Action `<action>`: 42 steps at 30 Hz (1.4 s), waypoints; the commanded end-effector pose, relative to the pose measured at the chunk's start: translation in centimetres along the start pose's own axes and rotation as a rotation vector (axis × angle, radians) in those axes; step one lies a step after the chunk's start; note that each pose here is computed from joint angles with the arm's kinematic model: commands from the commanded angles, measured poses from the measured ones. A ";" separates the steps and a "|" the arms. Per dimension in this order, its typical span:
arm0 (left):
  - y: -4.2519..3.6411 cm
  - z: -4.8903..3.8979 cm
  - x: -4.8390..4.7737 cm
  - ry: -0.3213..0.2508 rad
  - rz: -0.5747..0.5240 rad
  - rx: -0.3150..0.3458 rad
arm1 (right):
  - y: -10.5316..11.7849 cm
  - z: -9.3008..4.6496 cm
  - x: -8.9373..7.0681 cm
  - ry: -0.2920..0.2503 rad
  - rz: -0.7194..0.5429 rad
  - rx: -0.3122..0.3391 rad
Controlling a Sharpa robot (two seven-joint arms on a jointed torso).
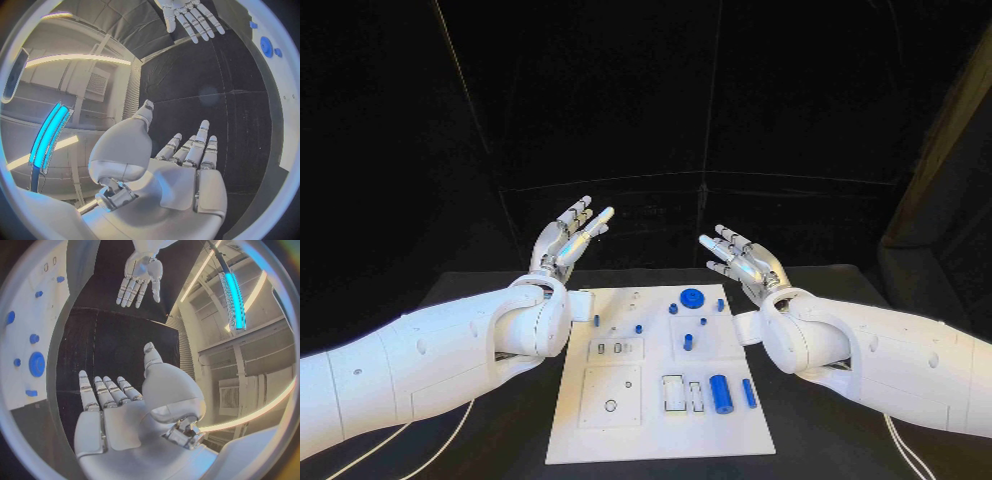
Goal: Assemble the parts on the task board
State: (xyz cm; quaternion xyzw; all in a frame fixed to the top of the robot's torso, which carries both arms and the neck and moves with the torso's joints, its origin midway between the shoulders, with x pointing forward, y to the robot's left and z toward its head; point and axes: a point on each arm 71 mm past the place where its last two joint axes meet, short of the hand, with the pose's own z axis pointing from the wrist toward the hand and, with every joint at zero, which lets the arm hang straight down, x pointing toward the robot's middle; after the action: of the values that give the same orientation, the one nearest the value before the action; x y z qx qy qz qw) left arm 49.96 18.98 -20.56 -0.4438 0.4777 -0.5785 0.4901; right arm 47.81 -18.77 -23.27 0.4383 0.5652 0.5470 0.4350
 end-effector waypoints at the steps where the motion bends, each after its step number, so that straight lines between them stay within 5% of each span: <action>1: -0.78 0.17 0.41 0.068 -0.067 0.096 | 0.0 0.1 1.2 0.200 -0.027 0.012; 8: -0.78 0.18 0.41 0.068 -0.067 0.097 | -0.2 0.3 1.4 0.257 -0.044 0.023; 9: -0.97 -0.05 -1.57 0.039 -0.075 0.097 | 0.8 1.2 -1.0 0.176 -0.242 -0.096; 25: -1.56 -0.96 -1.39 0.090 -0.125 0.100 | 4.6 2.8 -2.2 0.227 -0.663 -0.255; 42: -2.89 -3.14 -0.28 0.173 -0.180 0.110 | 6.8 5.0 -1.4 0.289 -1.198 -0.192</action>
State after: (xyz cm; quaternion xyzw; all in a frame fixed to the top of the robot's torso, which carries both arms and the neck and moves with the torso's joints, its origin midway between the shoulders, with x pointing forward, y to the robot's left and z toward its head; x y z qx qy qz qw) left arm 46.73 19.98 -18.97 -0.4333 0.4701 -0.6497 0.4113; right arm 53.00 -18.92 -16.05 -0.0124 0.6857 0.3839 0.6183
